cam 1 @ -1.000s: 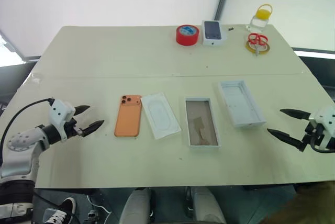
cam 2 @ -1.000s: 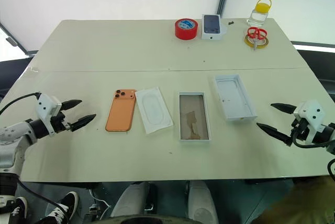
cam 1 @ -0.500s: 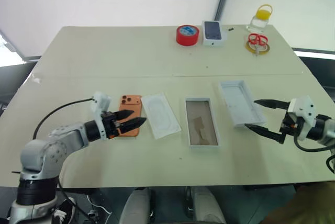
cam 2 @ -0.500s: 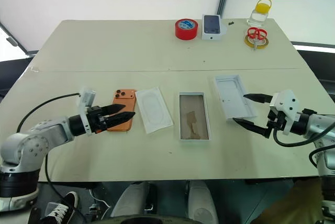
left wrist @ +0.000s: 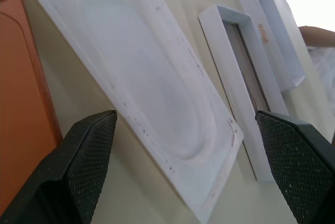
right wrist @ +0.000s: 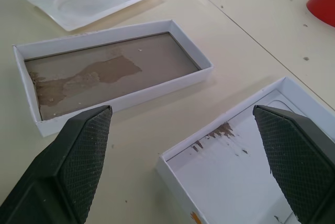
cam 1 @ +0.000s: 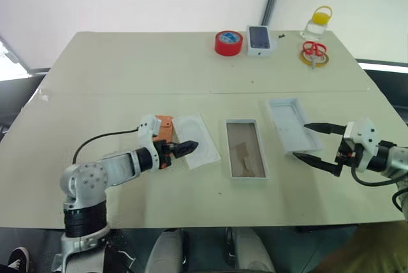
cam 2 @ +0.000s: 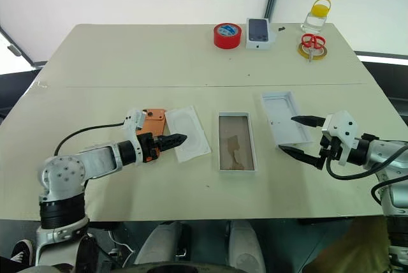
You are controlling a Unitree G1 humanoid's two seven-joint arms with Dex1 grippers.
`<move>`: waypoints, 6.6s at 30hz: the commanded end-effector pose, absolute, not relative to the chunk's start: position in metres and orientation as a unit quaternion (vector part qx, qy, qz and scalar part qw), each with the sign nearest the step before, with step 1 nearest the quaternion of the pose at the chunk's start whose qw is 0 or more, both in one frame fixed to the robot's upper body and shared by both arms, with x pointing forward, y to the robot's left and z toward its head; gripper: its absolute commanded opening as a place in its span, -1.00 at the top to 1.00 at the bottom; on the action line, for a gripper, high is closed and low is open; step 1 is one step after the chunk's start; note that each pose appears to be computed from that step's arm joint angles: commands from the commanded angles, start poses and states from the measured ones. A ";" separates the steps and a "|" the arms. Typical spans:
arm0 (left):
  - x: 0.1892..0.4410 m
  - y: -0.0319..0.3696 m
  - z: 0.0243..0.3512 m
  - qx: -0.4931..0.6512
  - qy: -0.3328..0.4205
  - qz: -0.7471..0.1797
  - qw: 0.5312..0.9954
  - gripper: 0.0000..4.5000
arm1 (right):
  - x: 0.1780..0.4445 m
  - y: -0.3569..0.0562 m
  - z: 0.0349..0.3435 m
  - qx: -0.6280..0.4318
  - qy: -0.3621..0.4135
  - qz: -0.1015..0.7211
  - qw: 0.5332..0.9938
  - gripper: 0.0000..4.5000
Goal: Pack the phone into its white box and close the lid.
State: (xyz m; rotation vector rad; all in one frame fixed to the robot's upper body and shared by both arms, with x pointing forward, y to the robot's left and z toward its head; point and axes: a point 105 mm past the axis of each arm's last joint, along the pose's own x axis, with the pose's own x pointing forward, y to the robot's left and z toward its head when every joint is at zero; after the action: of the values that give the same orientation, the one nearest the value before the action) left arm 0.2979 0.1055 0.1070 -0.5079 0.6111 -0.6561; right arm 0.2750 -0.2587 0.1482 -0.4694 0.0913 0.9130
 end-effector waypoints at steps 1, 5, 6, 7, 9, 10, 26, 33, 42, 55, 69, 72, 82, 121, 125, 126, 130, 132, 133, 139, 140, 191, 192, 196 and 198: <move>0.303 0.107 0.106 -0.258 0.305 -0.271 0.876 -0.98 | 0.276 -0.258 0.158 -0.237 0.021 0.431 0.870 -1.00; 0.306 0.103 0.102 -0.248 0.316 -0.252 0.880 -0.98 | 0.276 -0.258 0.157 -0.236 0.022 0.430 0.871 -1.00; 0.308 0.104 0.099 -0.251 0.322 -0.239 0.881 -0.98 | 0.276 -0.258 0.157 -0.236 0.021 0.429 0.872 -1.00; 0.310 0.104 0.098 -0.252 0.324 -0.233 0.881 -0.98 | 0.277 -0.257 0.158 -0.235 0.020 0.428 0.872 -1.00; 0.313 0.102 0.097 -0.253 0.329 -0.224 0.882 -0.98 | 0.278 -0.257 0.158 -0.235 0.018 0.427 0.873 -1.00; 0.314 0.101 0.097 -0.254 0.329 -0.221 0.882 -0.98 | 0.278 -0.257 0.158 -0.235 0.017 0.426 0.873 -1.00; 0.313 0.094 0.088 -0.268 0.367 -0.230 0.861 0.98 | 0.280 -0.256 0.164 -0.241 0.006 0.417 0.876 -1.00; 0.322 0.106 0.112 -0.280 0.331 -0.247 0.866 0.98 | 0.267 -0.224 0.167 -0.189 0.003 0.473 0.860 -1.00; 0.326 0.108 0.145 -0.247 0.297 -0.328 0.862 0.98 | 0.242 -0.157 0.128 -0.193 0.051 0.582 0.789 -1.00; 0.327 0.097 0.144 -0.217 0.290 -0.351 0.863 1.00 | 0.254 -0.153 0.089 -0.275 0.114 0.625 0.721 0.81; 0.347 0.081 0.167 -0.285 0.277 -0.329 0.857 1.00 | 0.284 -0.110 0.099 -0.307 0.038 0.612 0.728 0.99; 0.347 0.072 0.166 -0.285 0.278 -0.332 0.855 1.00 | 0.286 -0.107 0.100 -0.299 0.038 0.613 0.730 0.99; 0.344 0.068 0.156 -0.269 0.284 -0.331 0.859 1.00 | 0.289 -0.129 0.119 -0.278 0.033 0.587 0.760 -0.26; 0.335 0.095 0.201 -0.098 0.052 -0.378 0.919 -0.58 | 0.336 -0.131 0.156 -0.280 -0.049 0.472 0.835 0.98; 0.326 0.131 0.185 -0.022 -0.006 -0.380 0.925 -0.58 | 0.338 -0.114 0.142 -0.302 -0.039 0.467 0.830 0.98; 0.321 0.140 0.186 -0.006 -0.036 -0.389 0.921 -0.58 | 0.336 -0.110 0.141 -0.306 -0.041 0.470 0.827 0.98; 0.310 0.162 0.180 0.021 -0.071 -0.401 0.913 -0.58 | 0.335 -0.101 0.135 -0.330 -0.038 0.475 0.815 0.98; 0.307 0.166 0.175 0.054 -0.075 -0.406 0.909 -0.58 | 0.333 -0.097 0.132 -0.337 -0.034 0.484 0.807 0.98; 0.306 0.168 0.175 0.050 -0.078 -0.408 0.908 -0.58 | 0.333 -0.094 0.128 -0.349 -0.025 0.489 0.799 0.98; 0.302 0.174 0.160 0.080 -0.069 -0.406 0.908 -0.58 | 0.328 -0.097 0.101 -0.425 0.027 0.507 0.749 0.98; 0.302 0.175 0.160 0.078 -0.070 -0.405 0.908 -0.58 | 0.328 -0.099 0.100 -0.430 0.033 0.508 0.746 0.98; 0.301 0.174 0.163 0.077 -0.073 -0.408 0.907 -0.58 | 0.274 -0.106 0.103 -0.324 0.061 0.613 0.718 0.14; 0.301 0.174 0.163 0.077 -0.073 -0.408 0.907 -0.58 | 0.274 -0.107 0.102 -0.324 0.066 0.613 0.718 0.26; 0.302 0.174 0.162 0.075 -0.069 -0.406 0.908 -0.58 | 0.276 -0.105 0.100 -0.323 0.065 0.609 0.722 0.99; 0.303 0.176 0.160 0.077 -0.064 -0.404 0.909 -0.58 | 0.275 -0.104 0.099 -0.329 0.064 0.608 0.720 0.99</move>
State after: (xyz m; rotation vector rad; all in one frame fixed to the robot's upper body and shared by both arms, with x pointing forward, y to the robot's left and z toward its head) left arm 0.3034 0.1778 0.1524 0.1414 -0.1076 -0.8255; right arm 0.2741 -0.1064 0.0929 -0.7087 0.1712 1.3496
